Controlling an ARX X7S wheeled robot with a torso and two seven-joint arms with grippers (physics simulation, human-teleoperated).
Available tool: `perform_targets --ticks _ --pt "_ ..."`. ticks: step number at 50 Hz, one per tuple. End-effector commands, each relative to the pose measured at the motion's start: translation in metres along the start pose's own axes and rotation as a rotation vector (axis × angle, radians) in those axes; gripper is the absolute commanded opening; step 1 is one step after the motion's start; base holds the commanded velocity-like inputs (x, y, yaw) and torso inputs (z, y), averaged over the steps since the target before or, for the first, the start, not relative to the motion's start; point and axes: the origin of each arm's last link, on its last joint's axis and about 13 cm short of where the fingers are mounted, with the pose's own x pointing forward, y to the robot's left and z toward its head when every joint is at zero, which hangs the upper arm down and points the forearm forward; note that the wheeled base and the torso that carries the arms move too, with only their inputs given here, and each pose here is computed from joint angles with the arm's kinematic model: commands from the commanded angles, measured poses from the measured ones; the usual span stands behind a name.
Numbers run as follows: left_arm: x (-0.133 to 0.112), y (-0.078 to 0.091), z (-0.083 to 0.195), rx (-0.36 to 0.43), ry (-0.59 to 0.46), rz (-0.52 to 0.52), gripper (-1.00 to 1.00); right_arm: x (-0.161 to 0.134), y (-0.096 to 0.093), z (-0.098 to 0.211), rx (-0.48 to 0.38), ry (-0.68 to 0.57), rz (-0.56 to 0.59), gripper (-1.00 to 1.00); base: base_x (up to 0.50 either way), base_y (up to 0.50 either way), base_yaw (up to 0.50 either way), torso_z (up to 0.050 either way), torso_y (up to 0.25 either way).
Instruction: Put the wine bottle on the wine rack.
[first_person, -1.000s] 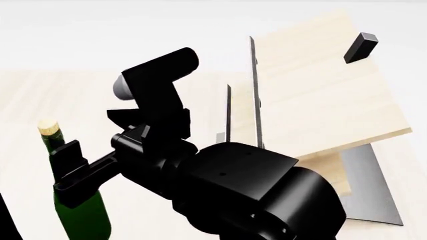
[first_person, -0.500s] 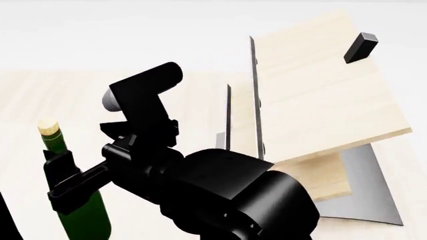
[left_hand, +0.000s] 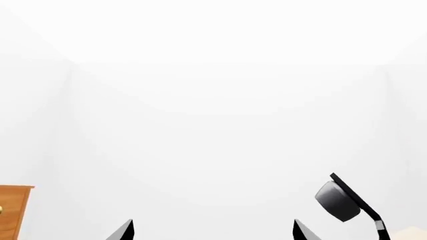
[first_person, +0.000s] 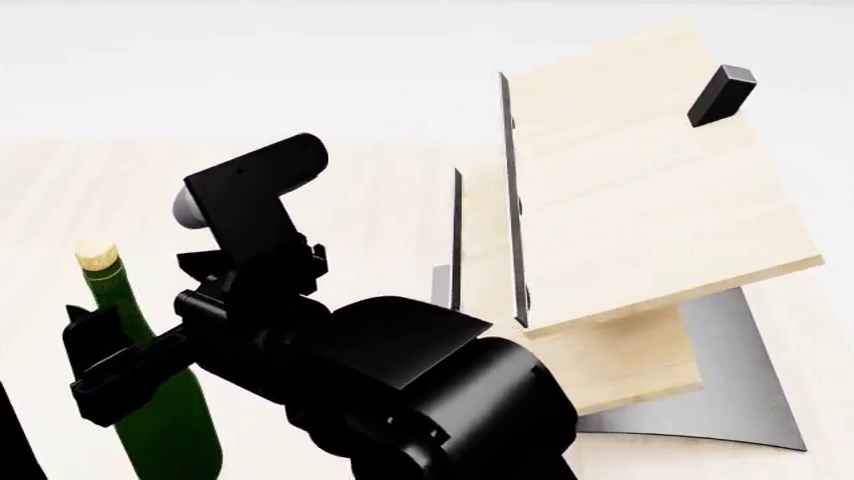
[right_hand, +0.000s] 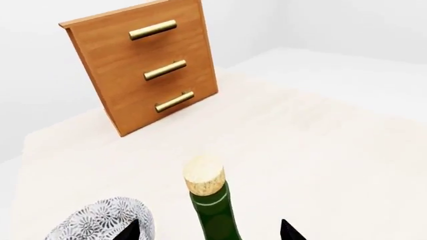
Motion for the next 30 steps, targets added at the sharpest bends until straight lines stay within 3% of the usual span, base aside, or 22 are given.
perform_targets --ticks 1,14,30 --pt "0.000 0.000 0.000 -0.002 0.001 0.000 1.00 0.009 -0.002 0.002 -0.013 -0.019 0.001 1.00 0.00 0.00 0.00 0.000 0.000" --pt "0.000 0.001 -0.001 -0.004 0.001 0.005 1.00 0.025 -0.004 0.004 -0.034 -0.053 0.012 1.00 0.00 0.00 0.00 0.000 0.000" --pt "0.000 0.002 -0.001 -0.004 0.000 0.010 1.00 0.041 -0.008 -0.004 0.016 -0.104 0.018 1.00 0.00 0.00 0.00 0.000 0.000"
